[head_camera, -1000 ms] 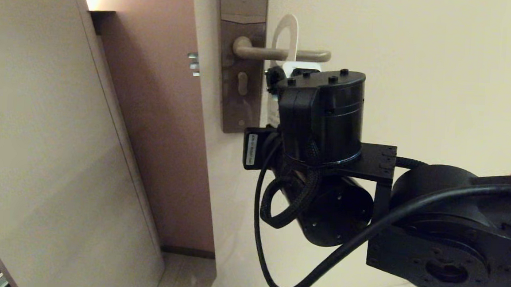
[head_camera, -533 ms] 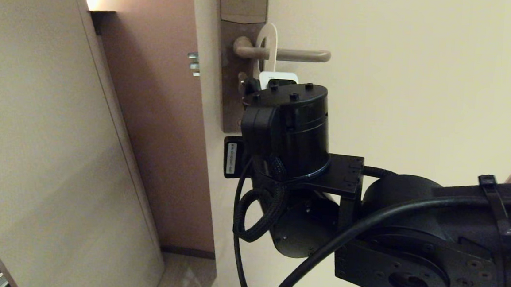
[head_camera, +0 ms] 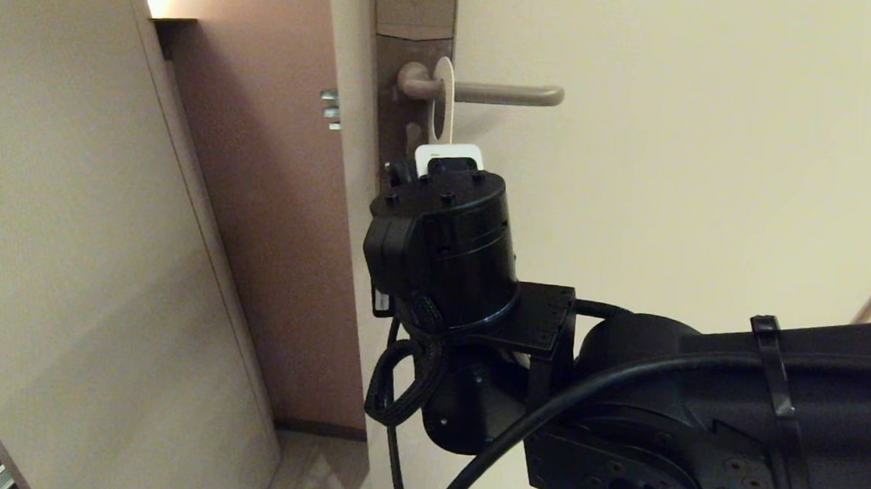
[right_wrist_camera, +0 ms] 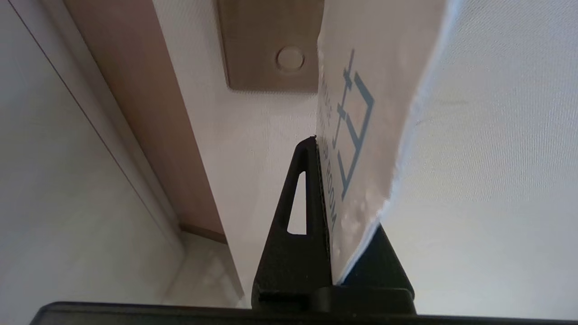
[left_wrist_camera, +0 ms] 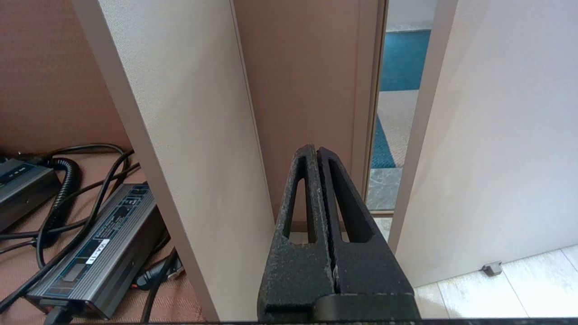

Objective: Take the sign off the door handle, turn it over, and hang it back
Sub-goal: Hang the sign back with the other side facing out

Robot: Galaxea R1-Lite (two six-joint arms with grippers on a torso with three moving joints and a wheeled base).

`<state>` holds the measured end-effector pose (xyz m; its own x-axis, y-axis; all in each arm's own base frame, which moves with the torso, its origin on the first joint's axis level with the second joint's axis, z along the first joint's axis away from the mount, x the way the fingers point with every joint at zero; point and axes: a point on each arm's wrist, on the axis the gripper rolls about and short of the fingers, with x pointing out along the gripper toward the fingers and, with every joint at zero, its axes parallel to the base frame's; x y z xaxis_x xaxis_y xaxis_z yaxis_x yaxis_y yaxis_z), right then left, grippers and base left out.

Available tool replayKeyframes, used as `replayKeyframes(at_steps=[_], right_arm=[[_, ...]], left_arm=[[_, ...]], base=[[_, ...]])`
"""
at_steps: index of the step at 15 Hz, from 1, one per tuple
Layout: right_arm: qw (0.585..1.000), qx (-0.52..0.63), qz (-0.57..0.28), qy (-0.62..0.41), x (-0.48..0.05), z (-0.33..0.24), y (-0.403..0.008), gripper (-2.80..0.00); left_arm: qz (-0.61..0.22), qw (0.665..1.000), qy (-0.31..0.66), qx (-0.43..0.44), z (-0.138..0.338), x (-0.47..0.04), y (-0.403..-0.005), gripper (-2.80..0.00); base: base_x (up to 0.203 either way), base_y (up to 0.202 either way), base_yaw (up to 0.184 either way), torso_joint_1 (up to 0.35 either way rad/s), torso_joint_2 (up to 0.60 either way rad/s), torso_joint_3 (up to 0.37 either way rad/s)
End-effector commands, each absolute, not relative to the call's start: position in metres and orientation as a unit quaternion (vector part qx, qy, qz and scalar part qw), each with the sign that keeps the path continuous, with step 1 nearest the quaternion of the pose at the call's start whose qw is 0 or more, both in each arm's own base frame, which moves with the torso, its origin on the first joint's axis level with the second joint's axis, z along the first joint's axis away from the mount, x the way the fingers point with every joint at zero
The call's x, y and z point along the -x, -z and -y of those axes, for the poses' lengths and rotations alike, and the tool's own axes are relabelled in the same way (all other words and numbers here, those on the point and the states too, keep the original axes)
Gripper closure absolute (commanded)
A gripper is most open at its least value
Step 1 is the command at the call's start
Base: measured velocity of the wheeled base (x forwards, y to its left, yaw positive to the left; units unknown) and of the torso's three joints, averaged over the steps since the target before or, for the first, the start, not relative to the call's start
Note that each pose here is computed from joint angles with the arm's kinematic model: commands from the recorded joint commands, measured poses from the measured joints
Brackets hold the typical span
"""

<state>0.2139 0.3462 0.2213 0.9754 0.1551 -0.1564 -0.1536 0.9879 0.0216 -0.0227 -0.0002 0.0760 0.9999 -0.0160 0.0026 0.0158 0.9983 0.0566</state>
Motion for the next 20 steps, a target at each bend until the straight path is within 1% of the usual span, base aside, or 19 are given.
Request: replayKeyframes(at_steps=[1, 9, 13, 20], right_arm=[[0.994, 0.001, -0.080, -0.075, -0.214, -0.350, -0.217, 0.00], [0.996, 0.004, -0.072, -0.055, -0.214, -0.375, -0.212, 0.00], [0.997, -0.001, -0.065, -0.033, -0.221, -0.382, -0.210, 0.00], [0.997, 0.001, -0.065, -0.031, -0.223, -0.382, -0.208, 0.00]], left_arm=[[0.002, 1.000, 0.008, -0.028, 0.000, 0.023, -0.076, 0.00], [0.002, 1.000, 0.008, -0.028, 0.000, 0.023, -0.076, 0.00], [0.002, 1.000, 0.008, -0.028, 0.000, 0.023, -0.076, 0.00], [0.002, 1.000, 0.008, -0.028, 0.000, 0.023, -0.076, 0.00]], base=[[0.000, 0.000, 0.000, 0.000, 0.00, 0.000], [0.000, 0.000, 0.000, 0.000, 0.00, 0.000], [0.000, 0.000, 0.000, 0.000, 0.00, 0.000], [0.000, 0.000, 0.000, 0.000, 0.00, 0.000]])
